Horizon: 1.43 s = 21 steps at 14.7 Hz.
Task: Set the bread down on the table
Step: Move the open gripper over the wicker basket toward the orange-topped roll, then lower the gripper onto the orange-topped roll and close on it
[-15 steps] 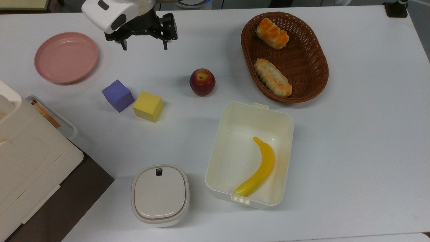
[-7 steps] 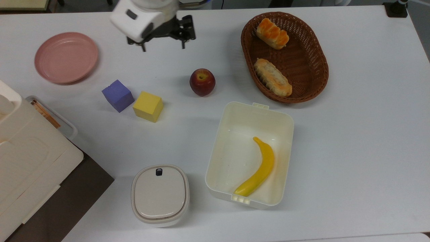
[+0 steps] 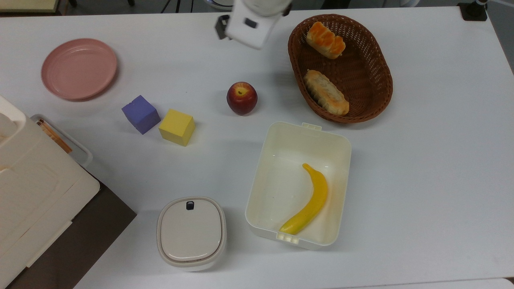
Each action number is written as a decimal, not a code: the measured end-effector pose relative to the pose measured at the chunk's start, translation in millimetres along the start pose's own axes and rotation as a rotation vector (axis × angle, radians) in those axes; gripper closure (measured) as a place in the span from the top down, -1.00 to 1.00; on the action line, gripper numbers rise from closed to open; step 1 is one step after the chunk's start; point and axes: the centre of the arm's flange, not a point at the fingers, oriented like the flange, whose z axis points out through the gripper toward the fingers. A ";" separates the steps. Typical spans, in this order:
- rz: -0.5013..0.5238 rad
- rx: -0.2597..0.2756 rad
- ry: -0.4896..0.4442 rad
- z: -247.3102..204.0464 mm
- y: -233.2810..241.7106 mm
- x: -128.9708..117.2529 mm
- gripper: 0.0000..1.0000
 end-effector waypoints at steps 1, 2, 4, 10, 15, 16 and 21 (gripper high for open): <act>-0.047 -0.008 -0.031 6.9 -22.9 5.6 1.00; -0.089 -0.021 -0.059 14.9 -47.9 11.7 1.00; -0.141 -0.040 -0.099 26.4 -80.5 18.0 1.00; -0.296 -0.115 -0.224 75.9 -180.7 40.7 1.00; -0.355 -0.118 -0.307 120.5 -231.9 62.5 1.00; -0.350 -0.110 -0.311 126.9 -237.0 66.5 1.00; -0.290 -0.115 -0.271 155.2 -256.8 93.3 1.00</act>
